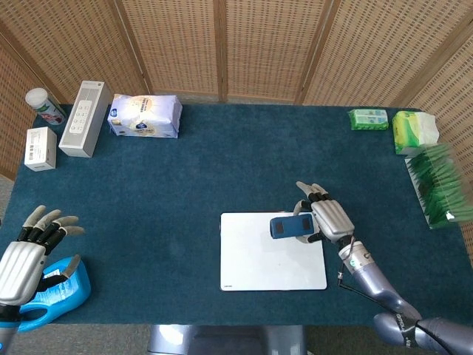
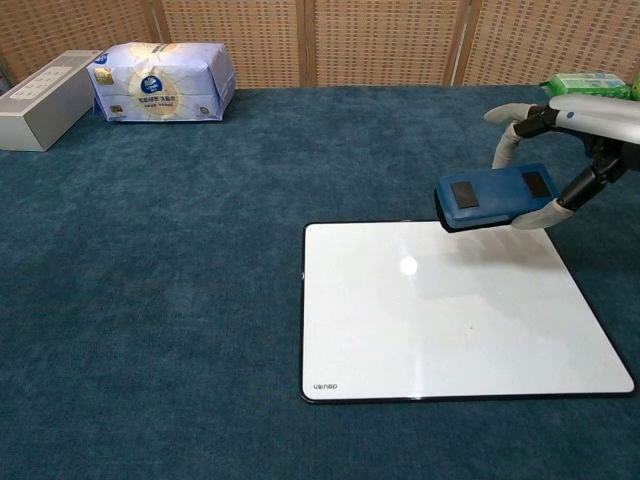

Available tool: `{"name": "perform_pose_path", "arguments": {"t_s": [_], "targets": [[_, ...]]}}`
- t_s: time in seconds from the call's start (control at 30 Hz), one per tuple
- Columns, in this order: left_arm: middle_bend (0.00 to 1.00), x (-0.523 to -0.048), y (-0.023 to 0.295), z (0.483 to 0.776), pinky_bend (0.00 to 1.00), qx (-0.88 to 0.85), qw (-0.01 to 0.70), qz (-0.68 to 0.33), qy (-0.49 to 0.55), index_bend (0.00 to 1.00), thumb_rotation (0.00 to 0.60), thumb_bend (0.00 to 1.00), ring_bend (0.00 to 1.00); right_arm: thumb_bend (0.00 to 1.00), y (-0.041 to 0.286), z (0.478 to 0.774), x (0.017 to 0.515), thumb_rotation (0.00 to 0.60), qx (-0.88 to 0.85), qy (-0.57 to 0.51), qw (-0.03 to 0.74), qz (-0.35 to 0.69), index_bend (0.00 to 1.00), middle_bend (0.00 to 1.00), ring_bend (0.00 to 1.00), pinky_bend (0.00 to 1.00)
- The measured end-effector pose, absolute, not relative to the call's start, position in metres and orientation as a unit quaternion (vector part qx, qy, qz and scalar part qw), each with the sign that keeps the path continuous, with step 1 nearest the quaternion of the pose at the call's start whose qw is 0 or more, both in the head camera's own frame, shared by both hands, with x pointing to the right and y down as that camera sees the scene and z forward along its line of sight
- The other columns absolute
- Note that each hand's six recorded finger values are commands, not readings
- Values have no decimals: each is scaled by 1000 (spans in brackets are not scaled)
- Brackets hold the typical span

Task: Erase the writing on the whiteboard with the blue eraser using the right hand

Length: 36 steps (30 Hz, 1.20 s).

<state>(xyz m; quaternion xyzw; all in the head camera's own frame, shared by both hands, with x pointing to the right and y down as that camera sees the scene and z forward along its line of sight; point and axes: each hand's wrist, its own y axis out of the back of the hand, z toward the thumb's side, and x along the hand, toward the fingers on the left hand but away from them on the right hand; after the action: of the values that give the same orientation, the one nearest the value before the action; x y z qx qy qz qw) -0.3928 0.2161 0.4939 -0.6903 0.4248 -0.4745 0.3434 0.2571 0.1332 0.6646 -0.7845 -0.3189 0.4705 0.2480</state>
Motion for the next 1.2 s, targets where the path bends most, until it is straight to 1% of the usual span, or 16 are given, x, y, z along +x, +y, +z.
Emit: {"name": "perform_pose_path", "arguments": {"t_s": [0.23, 0.57, 0.8, 0.97, 1.07, 1.13, 1.2], "targets": [[278, -395, 216, 491, 0, -686, 348, -477, 425, 338, 600, 428, 164, 176, 136, 671, 277, 600, -773, -323, 238, 491, 701, 38, 0, 0], [279, -392, 216, 496, 0, -689, 345, -482, 417, 340, 600, 427, 166, 179, 139, 676, 305, 600, -758, -334, 226, 512, 699, 37, 0, 0], [279, -385, 213, 502, 0, -695, 343, -480, 412, 340, 600, 428, 166, 178, 152, 675, 305, 600, -764, -321, 219, 515, 690, 38, 0, 0], [279, -385, 212, 503, 0, -695, 343, -481, 411, 340, 600, 428, 166, 177, 159, 680, 303, 600, -769, -313, 206, 518, 682, 37, 0, 0], [278, -386, 212, 502, 0, -693, 343, -483, 411, 340, 600, 428, 166, 177, 164, 686, 301, 600, -772, -304, 198, 522, 640, 25, 0, 0], [278, -387, 213, 502, 0, -692, 343, -484, 412, 340, 600, 428, 166, 178, 166, 692, 302, 600, -772, -296, 192, 529, 566, 8, 0, 0], [278, -388, 213, 501, 0, -691, 343, -486, 412, 340, 600, 428, 166, 181, 167, 696, 303, 600, -771, -290, 186, 536, 465, 0, 0, 0]]}}
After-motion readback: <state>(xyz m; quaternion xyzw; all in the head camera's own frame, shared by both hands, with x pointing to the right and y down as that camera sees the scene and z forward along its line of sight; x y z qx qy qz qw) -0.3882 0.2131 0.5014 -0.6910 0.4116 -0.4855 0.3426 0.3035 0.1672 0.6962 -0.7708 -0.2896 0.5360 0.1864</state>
